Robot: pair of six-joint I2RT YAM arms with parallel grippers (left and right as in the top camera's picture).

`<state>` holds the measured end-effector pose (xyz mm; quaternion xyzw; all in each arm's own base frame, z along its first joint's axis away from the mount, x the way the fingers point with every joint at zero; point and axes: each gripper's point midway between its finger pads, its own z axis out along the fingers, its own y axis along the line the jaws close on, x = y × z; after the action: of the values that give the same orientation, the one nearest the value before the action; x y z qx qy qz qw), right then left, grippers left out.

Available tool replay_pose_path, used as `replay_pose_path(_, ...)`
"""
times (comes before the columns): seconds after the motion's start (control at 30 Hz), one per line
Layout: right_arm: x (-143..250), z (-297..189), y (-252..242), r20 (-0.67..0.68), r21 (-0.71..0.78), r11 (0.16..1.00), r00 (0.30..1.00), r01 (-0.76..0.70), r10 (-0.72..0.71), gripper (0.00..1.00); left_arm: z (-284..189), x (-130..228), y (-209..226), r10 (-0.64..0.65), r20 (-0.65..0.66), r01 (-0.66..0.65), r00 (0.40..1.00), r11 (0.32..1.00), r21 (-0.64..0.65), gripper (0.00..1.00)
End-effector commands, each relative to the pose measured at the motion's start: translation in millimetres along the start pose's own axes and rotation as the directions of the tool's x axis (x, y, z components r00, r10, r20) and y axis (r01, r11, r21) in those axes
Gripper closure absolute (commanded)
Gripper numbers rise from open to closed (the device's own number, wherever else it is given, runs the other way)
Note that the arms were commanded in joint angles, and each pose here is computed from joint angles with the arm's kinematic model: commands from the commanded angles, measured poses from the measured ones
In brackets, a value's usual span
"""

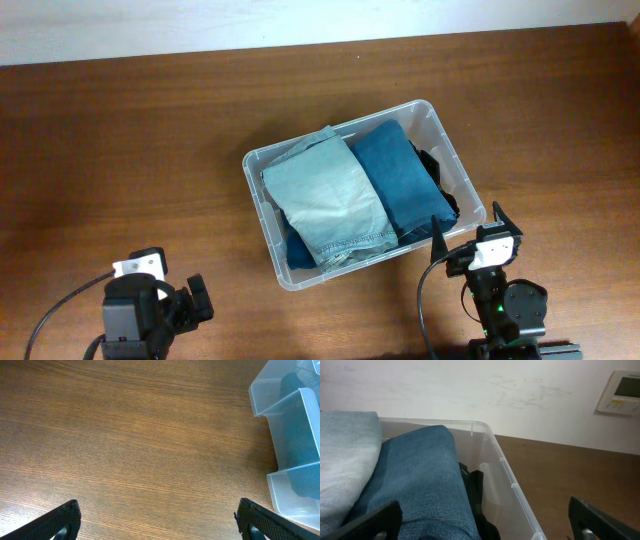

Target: Pack container

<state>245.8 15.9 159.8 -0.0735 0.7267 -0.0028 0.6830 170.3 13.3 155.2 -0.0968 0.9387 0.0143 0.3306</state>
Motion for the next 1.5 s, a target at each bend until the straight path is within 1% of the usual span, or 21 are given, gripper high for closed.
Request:
replay_pose_path(0.0,0.9,-0.2,3.3,0.002,-0.017,1.000,1.000,0.008,-0.008,0.02,-3.2,-1.4,3.7,-0.013,0.027,0.013,1.000,1.000,-0.014,0.00)
replay_pose_path(0.2,0.9,-0.2,3.4,0.002,-0.017,1.000,1.000,0.007,-0.007,0.02,-12.3,-4.8,8.9,-0.023,0.118,0.026,0.993,0.999,-0.021,0.01)
replay_pose_path(0.27,0.9,-0.2,3.3,0.002,-0.017,1.000,1.000,0.008,-0.007,0.02,-14.8,-13.6,12.9,-0.033,0.196,0.041,0.980,0.999,-0.035,0.01)
replay_pose_path(0.33,0.9,-0.2,3.3,0.002,-0.017,1.000,1.000,0.008,-0.008,0.02,-17.9,-30.3,17.1,-0.051,0.313,0.068,0.948,0.997,-0.046,0.00)
replay_pose_path(0.4,0.9,-0.2,3.3,0.002,-0.017,1.000,1.000,0.008,-0.007,0.01,-21.6,-49.6,16.1,-0.033,0.434,0.056,0.900,0.998,-0.040,0.01)
replay_pose_path(0.47,0.9,-0.2,3.3,0.002,-0.017,1.000,1.000,0.008,-0.007,0.02,-26.8,-69.6,6.3,0.044,0.551,-0.033,0.833,0.999,-0.030,0.01)
replay_pose_path(0.5,0.9,-0.2,3.4,0.002,-0.017,1.000,1.000,0.008,-0.008,0.01,-29.9,-77.6,0.5,0.091,0.601,-0.088,0.794,0.996,-0.034,0.00)
replay_pose_path(0.53,0.9,-0.2,3.3,0.002,-0.017,1.000,1.000,0.008,-0.007,0.02,-33.8,-86.3,-5.7,0.139,0.655,-0.144,0.743,0.989,-0.046,0.00)
replay_pose_path(0.6,0.9,-0.2,3.3,0.002,-0.017,1.000,1.000,0.008,-0.008,0.02,-39.6,-98.5,-12.0,0.182,0.736,-0.192,0.652,0.979,-0.072,0.00)
replay_pose_path(0.67,0.9,-0.2,3.3,0.002,-0.017,1.000,1.000,0.008,-0.007,0.01,-41.4,-105.0,-12.7,0.170,0.787,-0.179,0.594,0.981,-0.077,0.01)
replay_pose_path(0.8,0.9,-0.2,3.3,0.002,-0.017,1.000,1.000,0.008,-0.008,0.01,-35.5,-107.7,-14.0,0.145,0.851,-0.158,0.504,0.985,-0.074,0.01)
replay_pose_path(0.93,0.9,-0.2,3.3,0.002,-0.017,1.000,1.000,0.008,-0.007,0.01,-25.9,-104.1,-15.3,0.126,0.892,-0.147,0.434,0.987,-0.067,0.00)
replay_pose_path(1.03,0.9,-0.2,3.3,0.002,-0.017,1.000,1.000,0.008,-0.007,0.02,-13.2,-98.4,-17.9,0.124,0.894,-0.158,0.430,0.986,-0.060,0.01)
replay_pose_path(1.17,0.9,-0.2,3.3,0.002,-0.017,1.000,1.000,0.008,-0.007,0.01,1.2,-90.0,-21.1,0.139,0.862,-0.186,0.487,0.981,-0.053,0.01)
replay_pose_path(1.2,0.9,-0.2,3.3,0.002,-0.017,1.000,1.000,0.008,-0.007,0.01,7.1,-86.4,-21.5,0.146,0.848,-0.192,0.510,0.980,-0.053,0.01)
replay_pose_path(1.3,0.9,-0.2,3.3,0.002,-0.017,1.000,1.000,0.008,-0.008,0.01,33.8,-67.1,-20.6,0.175,0.770,-0.213,0.614,0.976,-0.052,0.01)
replay_pose_path(1.33,0.9,-0.2,3.3,0.002,-0.017,1.000,1.000,0.008,-0.008,0.02,45.8,-56.5,-20.0,0.190,0.727,-0.225,0.660,0.973,-0.050,0.01)
replay_pose_path(1.4,0.9,-0.2,3.3,0.002,-0.017,1.000,1.000,0.008,-0.008,0.01,43.5,-59.4,-20.8,0.187,0.736,-0.225,0.651,0.973,-0.049,0.01)
replay_pose_path(1.47,0.9,-0.2,3.3,0.002,-0.017,1.000,1.000,0.008,-0.007,0.02,47.0,-56.4,-20.8,0.191,0.723,-0.228,0.664,0.972,-0.047,0.00)
